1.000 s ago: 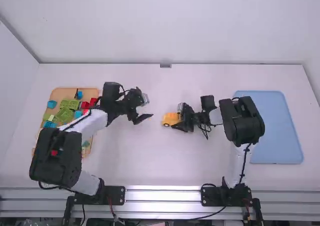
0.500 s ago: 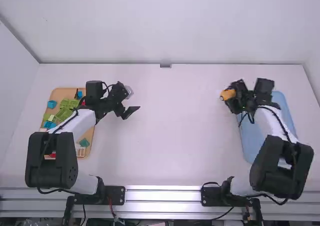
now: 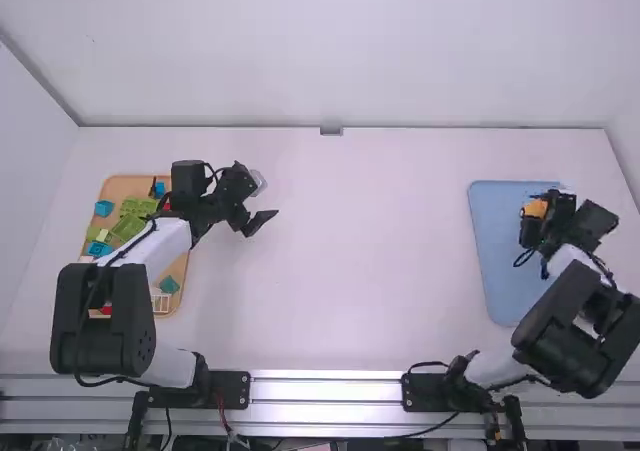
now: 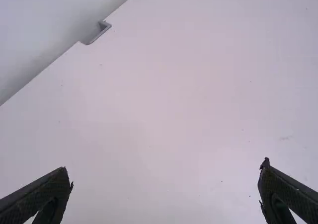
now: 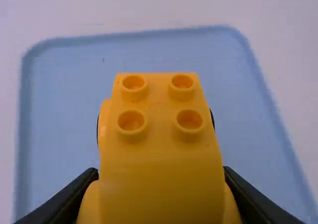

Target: Assemble lego blocks to make yellow taxi

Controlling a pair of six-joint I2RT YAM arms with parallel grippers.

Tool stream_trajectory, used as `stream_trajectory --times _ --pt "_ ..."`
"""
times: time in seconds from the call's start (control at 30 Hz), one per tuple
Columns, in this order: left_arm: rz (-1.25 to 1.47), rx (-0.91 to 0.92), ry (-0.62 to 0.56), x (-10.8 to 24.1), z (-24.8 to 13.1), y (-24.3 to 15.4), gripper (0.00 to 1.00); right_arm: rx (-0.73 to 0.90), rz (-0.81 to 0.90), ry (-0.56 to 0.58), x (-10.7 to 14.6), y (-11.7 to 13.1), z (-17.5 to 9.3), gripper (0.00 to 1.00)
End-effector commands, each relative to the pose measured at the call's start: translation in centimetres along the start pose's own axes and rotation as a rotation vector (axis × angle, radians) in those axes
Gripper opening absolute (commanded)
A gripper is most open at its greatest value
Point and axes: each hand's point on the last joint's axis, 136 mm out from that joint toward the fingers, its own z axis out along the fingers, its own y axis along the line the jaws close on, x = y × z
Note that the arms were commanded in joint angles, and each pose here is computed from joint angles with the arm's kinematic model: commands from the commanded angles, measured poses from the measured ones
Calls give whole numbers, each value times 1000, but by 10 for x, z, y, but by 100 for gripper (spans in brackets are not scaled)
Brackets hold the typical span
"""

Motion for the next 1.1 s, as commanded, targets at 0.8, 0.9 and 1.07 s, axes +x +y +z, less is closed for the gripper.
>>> stream_trajectory --times 0.8,0.9,1.07 --pt "-208 -209 16 -36 -42 11 99 142 -203 -3 -46 77 -68 99" --pt "-166 -337 39 -49 -59 17 99 100 -258 -80 -63 104 -93 99" --pt "-92 -480 48 -70 -75 11 99 25 -331 -173 -78 145 -125 99"
